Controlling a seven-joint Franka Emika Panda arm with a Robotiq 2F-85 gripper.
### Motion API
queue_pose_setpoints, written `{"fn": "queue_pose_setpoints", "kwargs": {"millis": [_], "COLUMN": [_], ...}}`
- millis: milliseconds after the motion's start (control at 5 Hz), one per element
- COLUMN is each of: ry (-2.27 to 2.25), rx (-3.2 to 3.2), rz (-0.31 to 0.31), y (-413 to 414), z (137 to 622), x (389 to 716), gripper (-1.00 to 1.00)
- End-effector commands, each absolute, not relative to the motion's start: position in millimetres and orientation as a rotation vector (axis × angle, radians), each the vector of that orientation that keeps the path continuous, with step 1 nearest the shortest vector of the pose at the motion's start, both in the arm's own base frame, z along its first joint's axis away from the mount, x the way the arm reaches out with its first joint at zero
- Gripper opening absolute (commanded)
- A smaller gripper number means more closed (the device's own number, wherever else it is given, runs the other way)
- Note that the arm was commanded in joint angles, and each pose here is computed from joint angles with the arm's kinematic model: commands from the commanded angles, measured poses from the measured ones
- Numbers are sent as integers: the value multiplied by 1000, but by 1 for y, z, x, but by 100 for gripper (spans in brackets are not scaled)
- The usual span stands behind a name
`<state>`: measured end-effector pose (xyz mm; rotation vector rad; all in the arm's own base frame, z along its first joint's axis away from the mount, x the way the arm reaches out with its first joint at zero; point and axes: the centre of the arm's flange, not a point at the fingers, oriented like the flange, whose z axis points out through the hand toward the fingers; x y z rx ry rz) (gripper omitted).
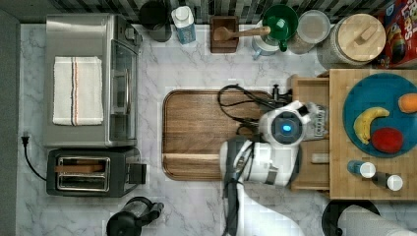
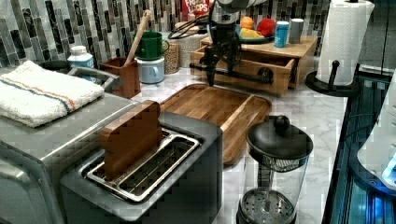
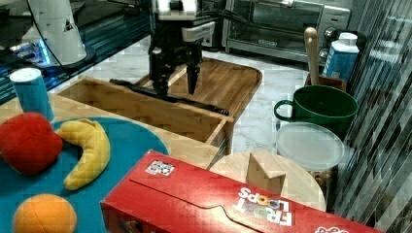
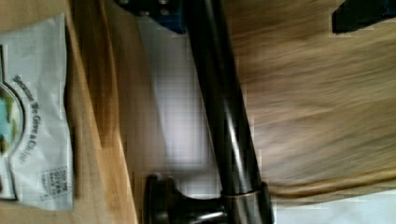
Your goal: Open the drawer.
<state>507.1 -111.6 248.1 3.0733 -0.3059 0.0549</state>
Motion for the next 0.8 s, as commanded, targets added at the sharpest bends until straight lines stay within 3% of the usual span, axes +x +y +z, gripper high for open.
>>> {"fn": "queue_pose_setpoints", "kwargs": {"millis": [200,800], "ry": [-13,-13], "rx": [3161,3161], "rz": [36,36], "y": [42,42], "z": [276,276], "x": [506,507], "gripper": [100,100]}}
